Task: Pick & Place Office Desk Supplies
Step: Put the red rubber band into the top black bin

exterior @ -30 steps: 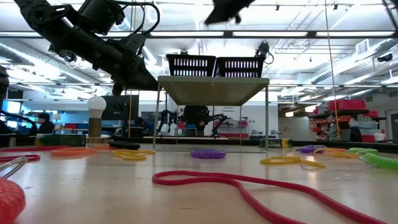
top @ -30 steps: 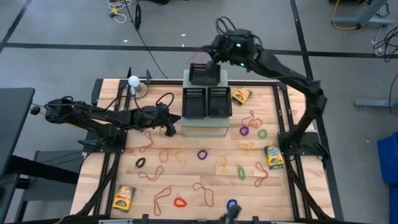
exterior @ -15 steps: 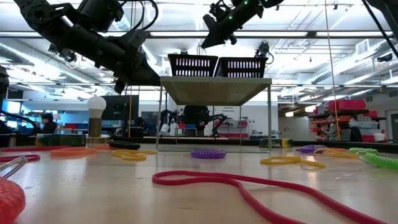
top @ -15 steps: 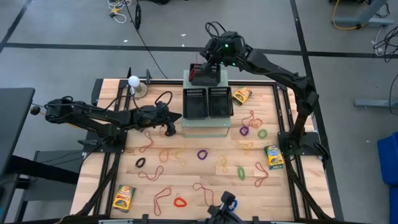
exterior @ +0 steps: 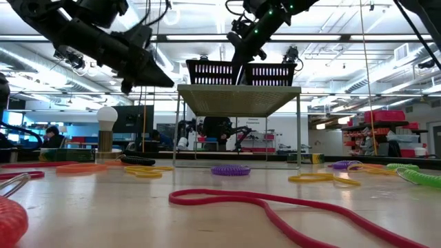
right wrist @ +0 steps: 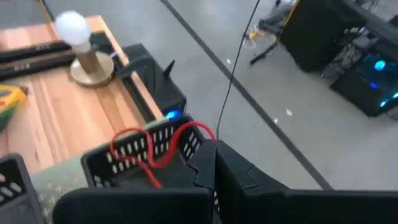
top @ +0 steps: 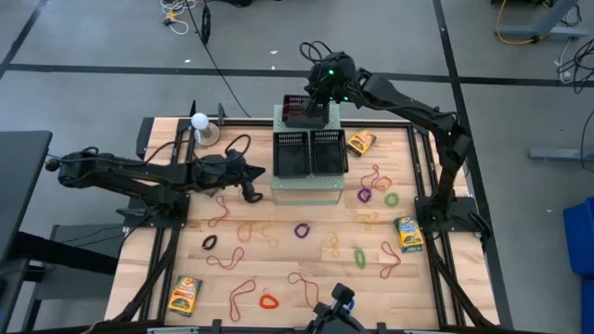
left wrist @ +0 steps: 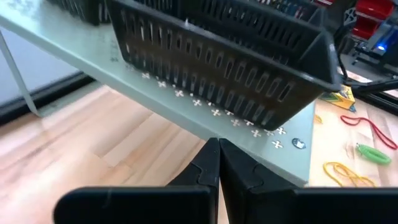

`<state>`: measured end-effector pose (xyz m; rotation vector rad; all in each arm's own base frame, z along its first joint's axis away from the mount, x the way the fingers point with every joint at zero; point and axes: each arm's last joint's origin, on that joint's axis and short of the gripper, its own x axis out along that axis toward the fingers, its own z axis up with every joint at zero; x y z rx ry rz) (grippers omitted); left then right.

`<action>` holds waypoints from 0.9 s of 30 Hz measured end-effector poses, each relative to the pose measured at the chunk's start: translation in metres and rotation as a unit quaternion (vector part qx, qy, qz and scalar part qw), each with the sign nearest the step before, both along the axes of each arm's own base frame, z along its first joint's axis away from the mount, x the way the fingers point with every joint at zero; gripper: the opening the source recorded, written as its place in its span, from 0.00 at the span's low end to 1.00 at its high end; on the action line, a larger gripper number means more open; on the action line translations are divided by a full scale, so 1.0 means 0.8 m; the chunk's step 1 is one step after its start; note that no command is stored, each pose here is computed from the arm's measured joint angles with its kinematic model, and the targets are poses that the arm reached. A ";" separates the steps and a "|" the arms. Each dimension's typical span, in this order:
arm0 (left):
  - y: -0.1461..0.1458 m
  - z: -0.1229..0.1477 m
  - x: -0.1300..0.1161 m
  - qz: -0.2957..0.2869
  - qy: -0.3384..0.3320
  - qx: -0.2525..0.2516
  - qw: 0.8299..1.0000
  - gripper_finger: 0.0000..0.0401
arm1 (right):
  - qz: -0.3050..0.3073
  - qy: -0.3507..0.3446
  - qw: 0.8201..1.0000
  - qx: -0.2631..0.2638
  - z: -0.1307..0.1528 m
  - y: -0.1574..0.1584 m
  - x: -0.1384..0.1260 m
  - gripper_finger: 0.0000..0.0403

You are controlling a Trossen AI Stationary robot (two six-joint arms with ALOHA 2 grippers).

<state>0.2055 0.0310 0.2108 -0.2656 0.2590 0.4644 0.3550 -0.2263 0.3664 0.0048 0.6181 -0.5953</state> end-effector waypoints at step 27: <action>-0.003 0.030 -0.024 0.007 -0.071 -0.020 0.997 0.02 | -0.037 0.051 0.998 0.031 -0.013 0.003 -0.008 0.14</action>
